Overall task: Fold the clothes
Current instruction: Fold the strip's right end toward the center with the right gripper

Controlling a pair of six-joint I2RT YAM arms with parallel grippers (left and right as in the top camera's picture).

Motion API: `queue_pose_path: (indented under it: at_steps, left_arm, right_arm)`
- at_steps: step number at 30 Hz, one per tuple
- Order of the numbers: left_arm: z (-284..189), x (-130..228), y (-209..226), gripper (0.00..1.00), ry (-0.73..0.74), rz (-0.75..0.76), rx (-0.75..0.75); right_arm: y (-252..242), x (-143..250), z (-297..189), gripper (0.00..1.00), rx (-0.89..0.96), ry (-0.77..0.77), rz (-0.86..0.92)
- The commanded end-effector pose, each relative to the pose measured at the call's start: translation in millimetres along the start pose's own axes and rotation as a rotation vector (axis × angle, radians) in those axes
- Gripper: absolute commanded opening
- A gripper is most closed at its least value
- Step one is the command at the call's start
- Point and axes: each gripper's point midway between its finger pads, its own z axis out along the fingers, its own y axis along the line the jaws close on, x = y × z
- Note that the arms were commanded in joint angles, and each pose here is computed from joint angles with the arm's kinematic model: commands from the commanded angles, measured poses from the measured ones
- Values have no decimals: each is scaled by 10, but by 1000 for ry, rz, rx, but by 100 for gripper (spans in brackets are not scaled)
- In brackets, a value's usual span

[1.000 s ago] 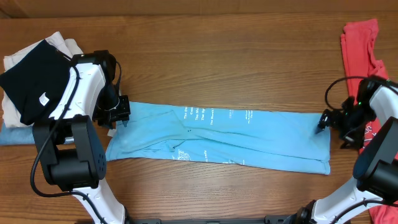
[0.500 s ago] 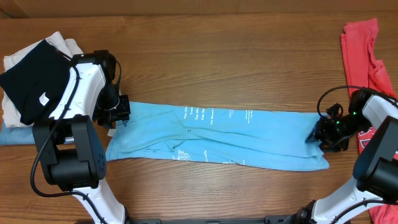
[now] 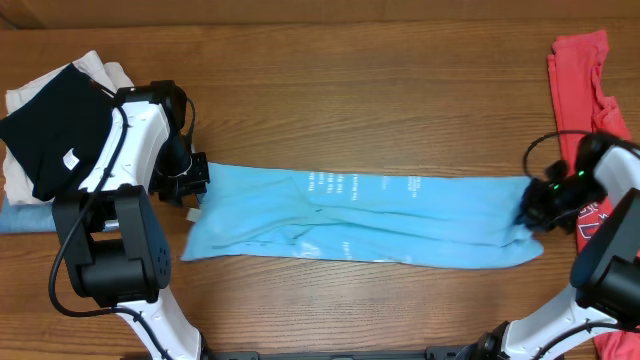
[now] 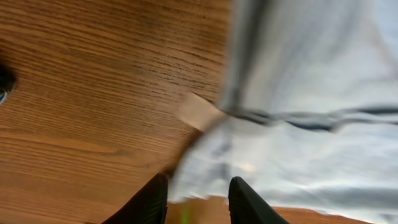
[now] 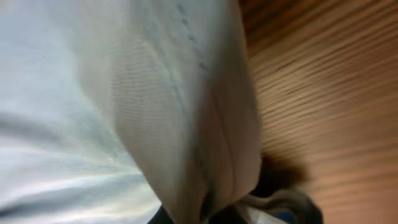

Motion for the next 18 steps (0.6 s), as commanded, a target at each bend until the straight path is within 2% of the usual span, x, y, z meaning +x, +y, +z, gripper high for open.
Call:
queue_pose_path:
  at_steps: [1, 8, 18]
  left_arm:
    - [-63, 17, -21, 34, -18, -18, 19]
    - [-71, -14, -148, 34, -26, -17, 92]
    - [-79, -45, -212, 35, -37, -15, 127]
  right_arm:
    - [-115, -291, -411, 4, 55, -129, 74]
    - [182, -360, -834, 4, 57, -172, 4]
    - [1217, 100, -609, 4, 111, -100, -296]
